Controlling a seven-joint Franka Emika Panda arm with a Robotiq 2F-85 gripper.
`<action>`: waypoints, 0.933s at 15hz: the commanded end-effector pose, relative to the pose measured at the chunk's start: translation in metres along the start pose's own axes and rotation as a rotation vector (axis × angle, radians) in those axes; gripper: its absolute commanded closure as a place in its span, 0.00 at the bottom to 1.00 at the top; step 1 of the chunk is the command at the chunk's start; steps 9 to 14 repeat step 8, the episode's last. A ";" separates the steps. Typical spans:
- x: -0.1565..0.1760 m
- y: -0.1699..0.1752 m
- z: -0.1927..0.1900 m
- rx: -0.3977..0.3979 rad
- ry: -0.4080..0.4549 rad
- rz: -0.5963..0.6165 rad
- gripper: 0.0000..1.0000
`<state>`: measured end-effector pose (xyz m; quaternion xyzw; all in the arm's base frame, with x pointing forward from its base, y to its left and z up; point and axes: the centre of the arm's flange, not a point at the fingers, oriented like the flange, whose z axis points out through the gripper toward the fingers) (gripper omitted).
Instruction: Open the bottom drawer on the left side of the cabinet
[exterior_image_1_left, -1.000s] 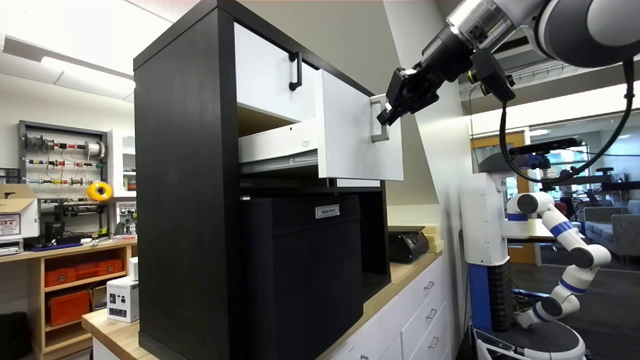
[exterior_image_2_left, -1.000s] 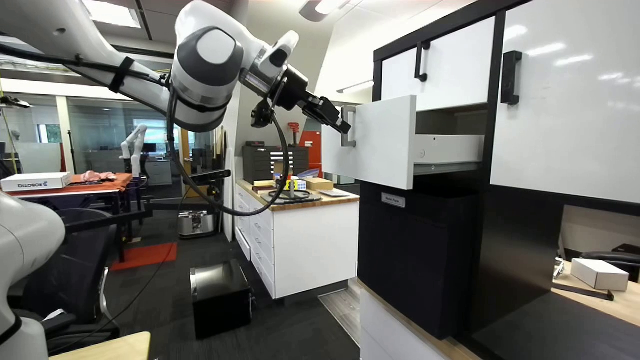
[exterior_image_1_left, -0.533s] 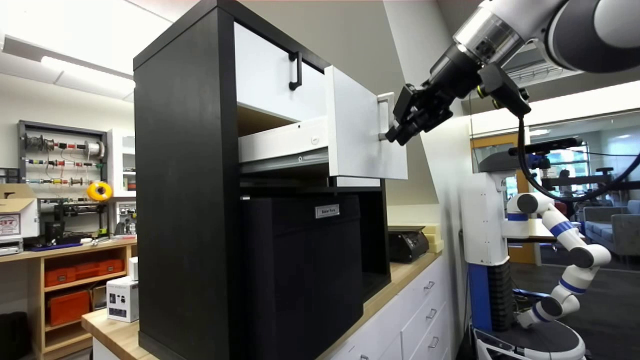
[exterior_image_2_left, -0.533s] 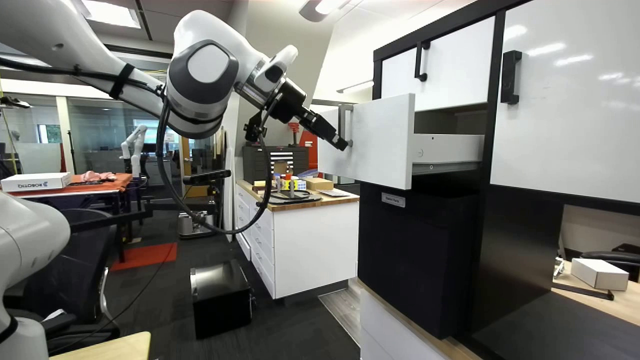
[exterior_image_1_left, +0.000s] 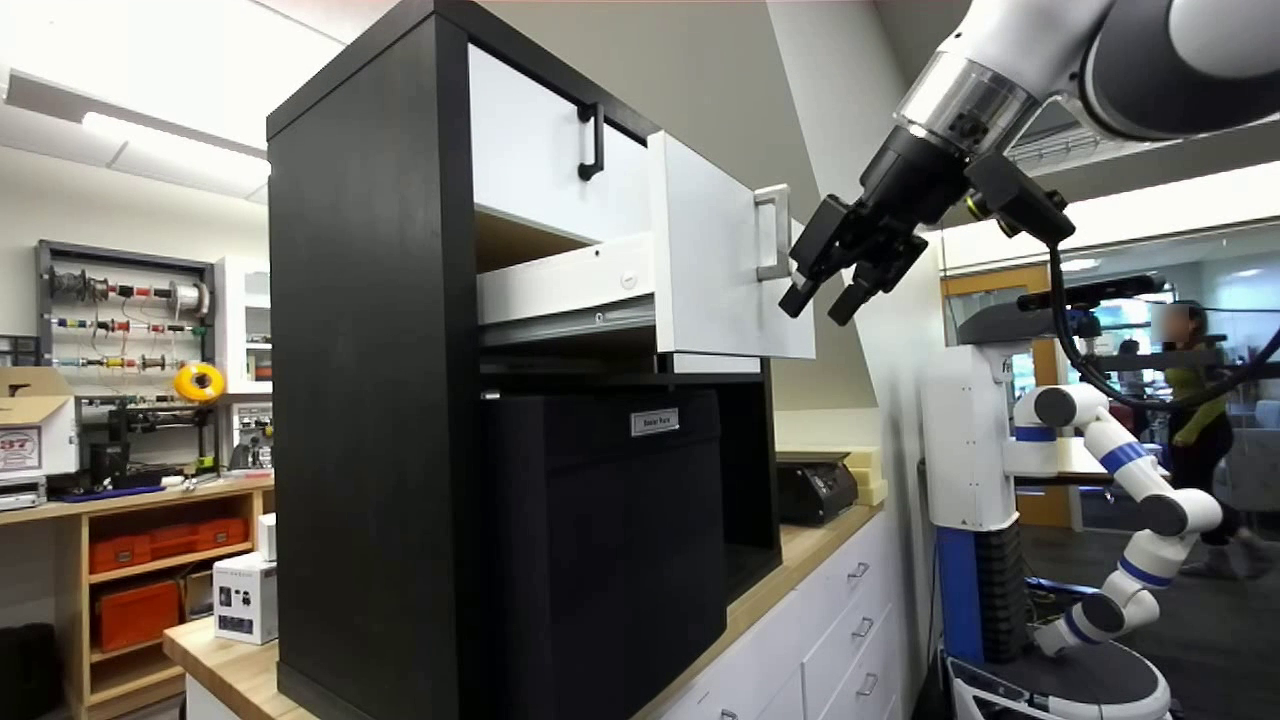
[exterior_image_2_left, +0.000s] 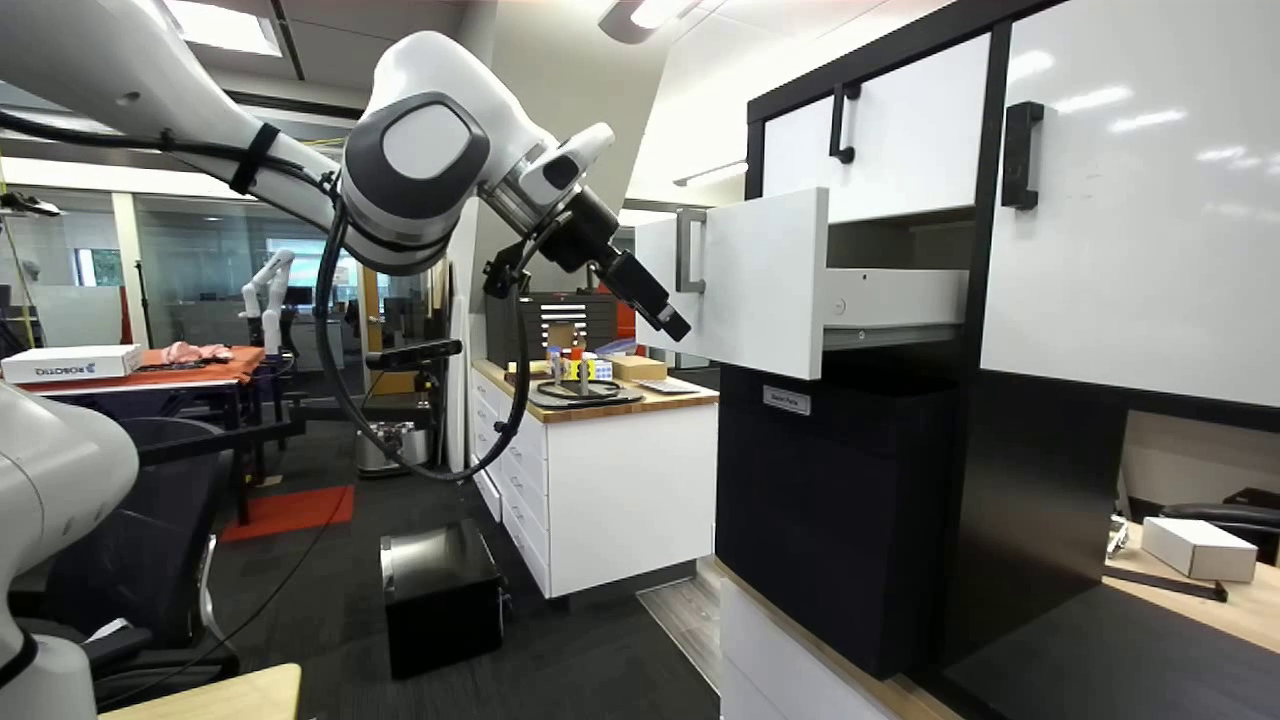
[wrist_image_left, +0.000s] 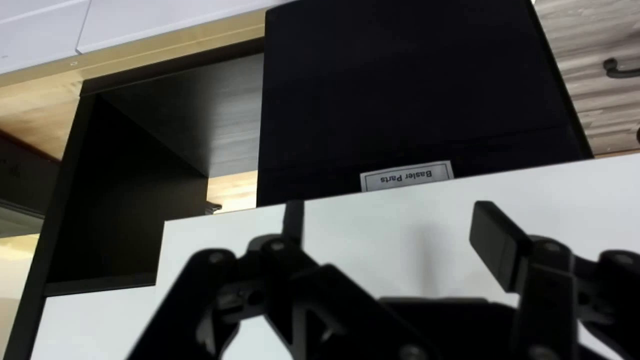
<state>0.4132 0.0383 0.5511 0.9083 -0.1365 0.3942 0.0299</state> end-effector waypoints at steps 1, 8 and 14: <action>0.027 -0.001 -0.005 0.064 -0.149 -0.057 0.00; 0.027 -0.002 -0.001 0.099 -0.277 -0.095 0.00; 0.027 -0.002 -0.001 0.099 -0.277 -0.095 0.00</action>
